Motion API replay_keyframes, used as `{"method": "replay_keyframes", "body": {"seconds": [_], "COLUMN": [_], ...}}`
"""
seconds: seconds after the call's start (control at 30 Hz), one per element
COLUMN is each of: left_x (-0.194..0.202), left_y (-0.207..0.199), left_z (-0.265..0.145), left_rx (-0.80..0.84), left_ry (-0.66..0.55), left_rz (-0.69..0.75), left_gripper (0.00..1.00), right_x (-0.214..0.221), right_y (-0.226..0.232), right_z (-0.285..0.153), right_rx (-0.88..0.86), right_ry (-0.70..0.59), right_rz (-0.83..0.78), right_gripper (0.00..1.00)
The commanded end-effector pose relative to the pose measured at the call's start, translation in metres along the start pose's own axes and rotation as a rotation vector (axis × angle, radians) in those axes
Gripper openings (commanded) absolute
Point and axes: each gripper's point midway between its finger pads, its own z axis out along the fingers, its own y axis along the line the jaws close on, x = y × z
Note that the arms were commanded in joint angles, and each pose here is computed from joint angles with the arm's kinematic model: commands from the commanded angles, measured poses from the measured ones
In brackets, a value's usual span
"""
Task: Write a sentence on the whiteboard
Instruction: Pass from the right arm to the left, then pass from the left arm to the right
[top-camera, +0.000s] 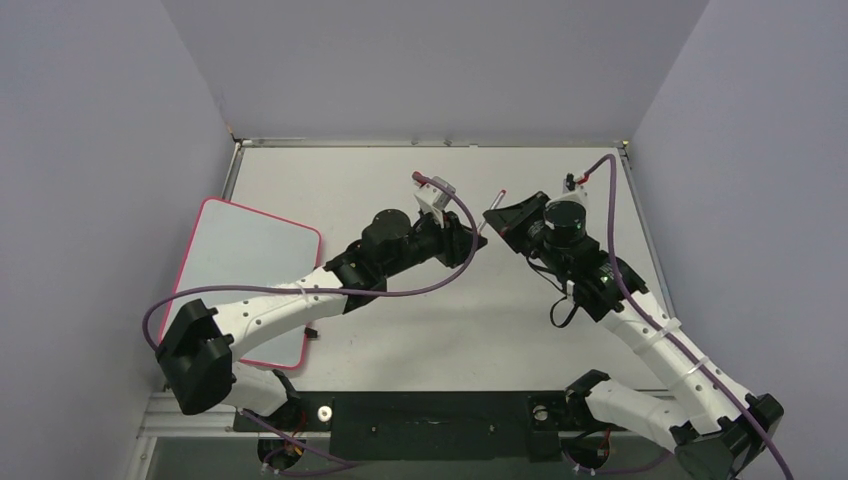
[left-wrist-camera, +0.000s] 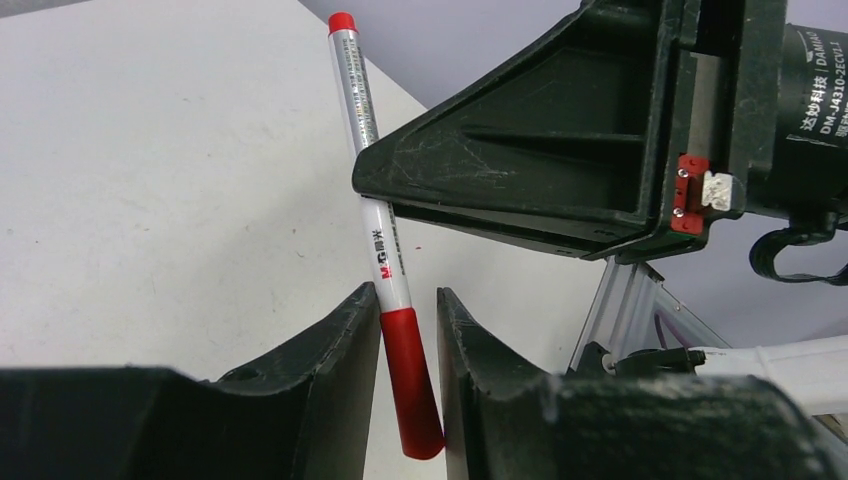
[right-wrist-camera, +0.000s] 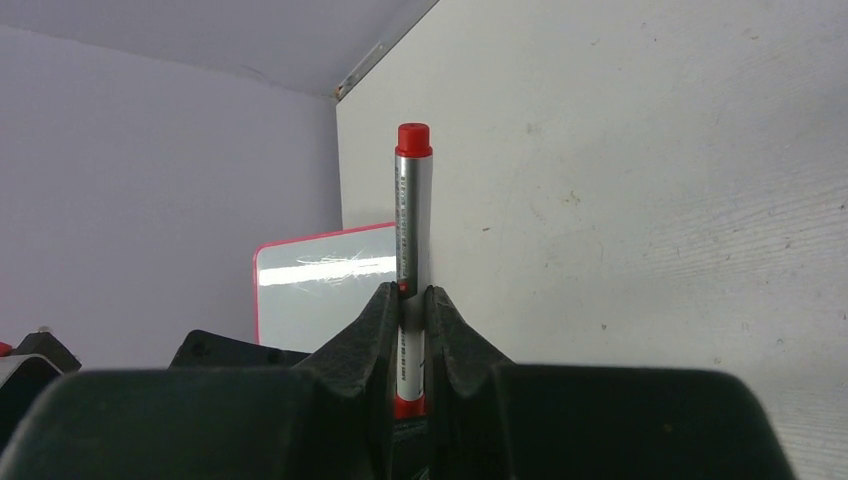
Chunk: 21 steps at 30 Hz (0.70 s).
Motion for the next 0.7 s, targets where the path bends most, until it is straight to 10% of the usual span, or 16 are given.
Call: {"method": "replay_keyframes", "body": {"seconds": [0.0,0.13,0.3,0.43,0.67], "left_x": [-0.017,-0.014,-0.015,-0.024,-0.053], "left_y": [-0.017,-0.016,-0.024,-0.039,-0.070], "left_z": [0.004,0.004,-0.003,-0.022,-0.073], "left_rx": [0.051,0.041,0.062,0.137,0.334], "left_ry": [-0.026,-0.002,0.048,0.104,0.163], "left_rz": [-0.008,-0.014,0.013,0.055,0.053], "left_gripper": [0.21,0.00,0.00,0.00,0.00], "right_x": [0.000,-0.001,0.001,0.011,0.022], "right_y": [0.015,0.013,0.032,0.050,0.068], "right_z": [-0.006,-0.007,-0.015,-0.029,-0.055], "right_rx": [-0.072,-0.069,-0.179,-0.286,-0.468], "right_ry": [-0.001,-0.009,0.014,0.085,0.150], "right_rz": [0.019,0.019,-0.069,-0.211,-0.344], "right_gripper": [0.00,0.00,0.02,0.77,0.79]}}
